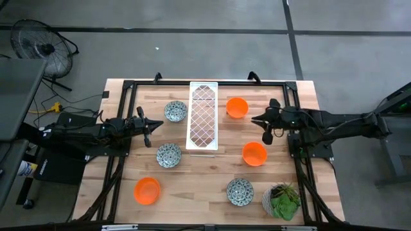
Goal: Pick & Place Mini bowls
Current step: Put the bottom right white bowl on the shelf
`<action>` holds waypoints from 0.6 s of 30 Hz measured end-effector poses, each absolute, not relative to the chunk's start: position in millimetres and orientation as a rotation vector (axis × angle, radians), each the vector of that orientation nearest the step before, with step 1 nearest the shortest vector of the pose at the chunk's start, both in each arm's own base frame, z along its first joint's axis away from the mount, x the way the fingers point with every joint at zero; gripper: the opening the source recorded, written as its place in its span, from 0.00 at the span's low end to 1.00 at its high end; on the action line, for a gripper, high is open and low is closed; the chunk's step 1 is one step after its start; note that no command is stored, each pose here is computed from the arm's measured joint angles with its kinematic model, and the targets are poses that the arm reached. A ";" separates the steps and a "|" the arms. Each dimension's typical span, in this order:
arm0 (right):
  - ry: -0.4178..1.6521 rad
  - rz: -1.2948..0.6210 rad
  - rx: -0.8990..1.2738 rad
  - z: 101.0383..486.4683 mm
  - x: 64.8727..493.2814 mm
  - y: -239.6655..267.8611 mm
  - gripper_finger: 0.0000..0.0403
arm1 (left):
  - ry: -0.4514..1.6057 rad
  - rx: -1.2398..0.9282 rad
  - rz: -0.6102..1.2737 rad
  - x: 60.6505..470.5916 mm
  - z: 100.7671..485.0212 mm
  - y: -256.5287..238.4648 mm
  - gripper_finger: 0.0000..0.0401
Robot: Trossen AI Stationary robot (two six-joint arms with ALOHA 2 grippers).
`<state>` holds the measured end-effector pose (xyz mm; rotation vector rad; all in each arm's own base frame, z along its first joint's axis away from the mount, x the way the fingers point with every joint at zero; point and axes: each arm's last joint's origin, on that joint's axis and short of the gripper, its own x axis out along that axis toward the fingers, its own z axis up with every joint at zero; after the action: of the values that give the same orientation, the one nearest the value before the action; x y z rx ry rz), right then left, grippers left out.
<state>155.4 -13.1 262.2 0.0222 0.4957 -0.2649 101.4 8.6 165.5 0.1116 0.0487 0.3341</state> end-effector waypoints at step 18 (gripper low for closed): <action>0.795 0.101 0.108 291.1 195.2 2.3 0.36 | 0.049 0.112 0.334 101.4 165.5 8.6 0.00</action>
<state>195.2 2.3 291.1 0.1082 0.7947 0.1012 101.4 8.6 165.5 0.1116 0.0486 0.3342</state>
